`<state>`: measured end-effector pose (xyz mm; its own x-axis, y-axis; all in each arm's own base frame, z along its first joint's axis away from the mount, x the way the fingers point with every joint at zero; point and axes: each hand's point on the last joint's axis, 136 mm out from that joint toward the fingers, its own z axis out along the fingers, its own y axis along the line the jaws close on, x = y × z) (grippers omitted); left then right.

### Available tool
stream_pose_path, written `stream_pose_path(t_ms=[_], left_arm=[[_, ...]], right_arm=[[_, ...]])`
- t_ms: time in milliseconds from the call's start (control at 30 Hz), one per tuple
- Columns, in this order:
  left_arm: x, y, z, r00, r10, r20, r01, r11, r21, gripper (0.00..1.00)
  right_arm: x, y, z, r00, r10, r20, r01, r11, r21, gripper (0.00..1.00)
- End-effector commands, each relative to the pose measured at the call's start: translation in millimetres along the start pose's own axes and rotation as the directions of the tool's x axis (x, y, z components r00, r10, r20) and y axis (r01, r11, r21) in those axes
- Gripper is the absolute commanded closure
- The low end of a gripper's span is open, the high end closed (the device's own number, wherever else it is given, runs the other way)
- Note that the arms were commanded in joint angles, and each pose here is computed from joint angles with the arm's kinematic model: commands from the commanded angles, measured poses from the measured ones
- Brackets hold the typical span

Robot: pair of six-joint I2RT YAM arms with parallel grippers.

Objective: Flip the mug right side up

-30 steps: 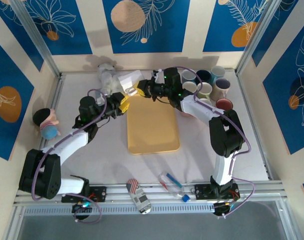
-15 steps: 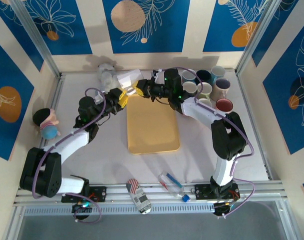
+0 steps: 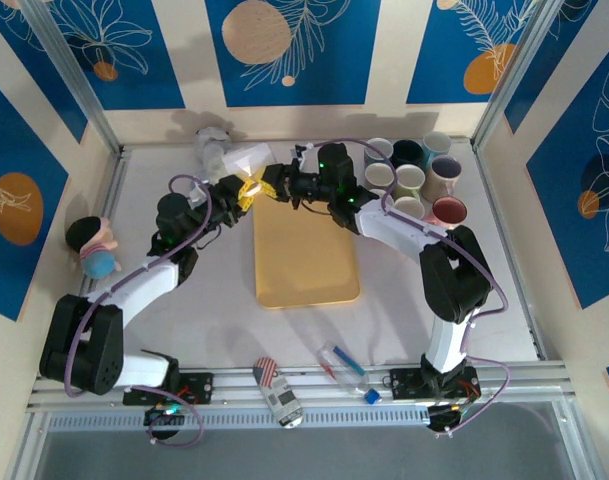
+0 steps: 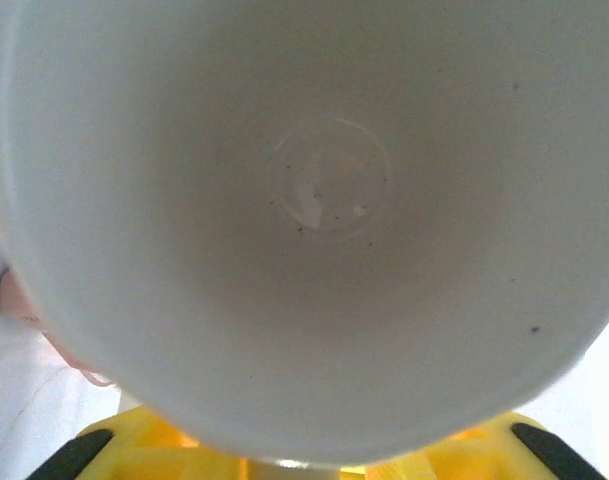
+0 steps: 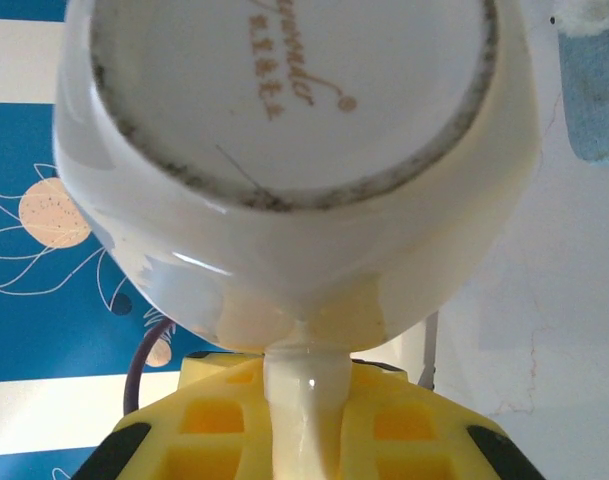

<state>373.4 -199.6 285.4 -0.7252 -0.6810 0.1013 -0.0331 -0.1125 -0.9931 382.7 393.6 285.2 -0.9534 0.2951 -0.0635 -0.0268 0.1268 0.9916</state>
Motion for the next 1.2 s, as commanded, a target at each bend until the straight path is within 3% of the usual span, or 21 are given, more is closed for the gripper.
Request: stream_pose_path(t_ms=[0,200,267,333,500,733,933,1033,1167], left_arm=[[2,-8,2,1.000,0.016,0.004,-0.017,0.999,0.046,0.72],[0,-7,3,1.000,0.028,0.010,-0.028,0.998,0.048,0.89],[0,-9,3,0.999,0.046,0.010,-0.046,0.998,0.052,0.98],[1,-10,3,0.998,0.062,0.008,-0.062,0.997,0.050,1.00],[1,-18,5,0.994,0.105,0.005,-0.105,0.992,0.071,1.00],[3,-29,8,0.981,0.196,-0.014,-0.194,0.978,0.074,1.00],[9,-23,7,0.933,0.351,-0.079,-0.355,0.934,-0.044,1.00],[11,-12,0,0.885,0.446,-0.135,-0.464,0.869,-0.169,1.00],[3,3,-23,0.780,0.583,-0.227,-0.623,0.692,-0.365,1.00]], right_arm=[[7,61,-17,0.993,-0.110,0.046,0.116,0.983,-0.143,1.00],[7,60,-17,0.991,-0.117,0.061,0.125,0.984,-0.131,1.00],[7,59,-18,0.989,-0.135,0.063,0.142,0.983,-0.120,0.80],[7,57,-19,0.985,-0.157,0.070,0.163,0.982,-0.095,0.59],[5,48,-31,0.978,-0.186,0.093,0.188,0.982,-0.006,0.36],[4,22,-72,0.975,-0.192,0.110,0.171,0.970,0.172,0.34],[12,-5,-124,0.949,-0.302,0.087,0.240,0.874,0.422,0.38],[12,-21,-152,0.943,-0.327,0.057,0.251,0.815,0.523,0.39],[8,-34,-185,0.929,-0.368,0.038,0.267,0.737,0.621,0.40]])
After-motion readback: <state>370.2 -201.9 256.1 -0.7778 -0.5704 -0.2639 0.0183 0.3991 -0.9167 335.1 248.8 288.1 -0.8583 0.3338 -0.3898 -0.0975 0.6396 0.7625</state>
